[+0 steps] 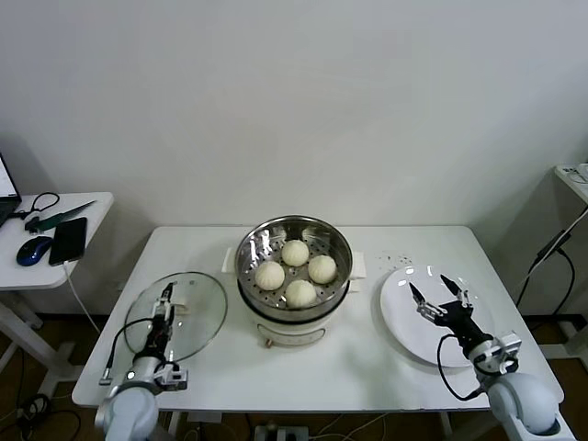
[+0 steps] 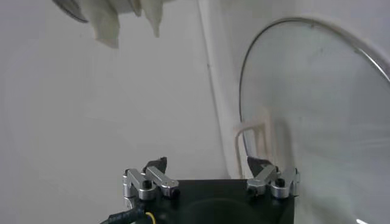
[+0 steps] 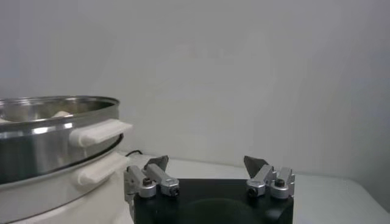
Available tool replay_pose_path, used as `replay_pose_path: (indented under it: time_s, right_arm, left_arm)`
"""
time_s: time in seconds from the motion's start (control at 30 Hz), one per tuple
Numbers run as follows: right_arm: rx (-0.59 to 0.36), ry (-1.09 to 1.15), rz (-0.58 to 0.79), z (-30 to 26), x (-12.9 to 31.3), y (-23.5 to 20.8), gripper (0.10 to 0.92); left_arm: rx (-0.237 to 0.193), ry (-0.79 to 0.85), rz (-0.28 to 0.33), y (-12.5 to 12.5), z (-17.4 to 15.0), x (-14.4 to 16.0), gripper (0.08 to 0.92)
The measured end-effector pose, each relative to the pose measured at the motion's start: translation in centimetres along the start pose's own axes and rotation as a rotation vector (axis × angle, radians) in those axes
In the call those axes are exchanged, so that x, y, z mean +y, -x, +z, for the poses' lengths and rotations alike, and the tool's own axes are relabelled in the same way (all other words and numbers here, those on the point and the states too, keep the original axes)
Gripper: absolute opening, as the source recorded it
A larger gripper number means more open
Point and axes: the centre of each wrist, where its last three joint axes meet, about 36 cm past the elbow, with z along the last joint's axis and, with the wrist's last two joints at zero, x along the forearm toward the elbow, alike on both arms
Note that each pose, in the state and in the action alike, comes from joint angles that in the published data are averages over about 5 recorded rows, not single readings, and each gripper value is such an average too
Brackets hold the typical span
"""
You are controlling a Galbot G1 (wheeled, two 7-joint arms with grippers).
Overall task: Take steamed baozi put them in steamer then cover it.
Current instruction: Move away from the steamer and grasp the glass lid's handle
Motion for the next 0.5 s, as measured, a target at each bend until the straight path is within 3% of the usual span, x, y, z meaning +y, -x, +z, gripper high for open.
replay_pose_path:
  time_s: [0.5]
  right_arm:
    - [0.016,-0.025,0.003,1.5,0.0,-0.5,0.823]
  left_arm:
    - [0.002,-0.029,-0.028,3.4,0.1,-0.8,0.821]
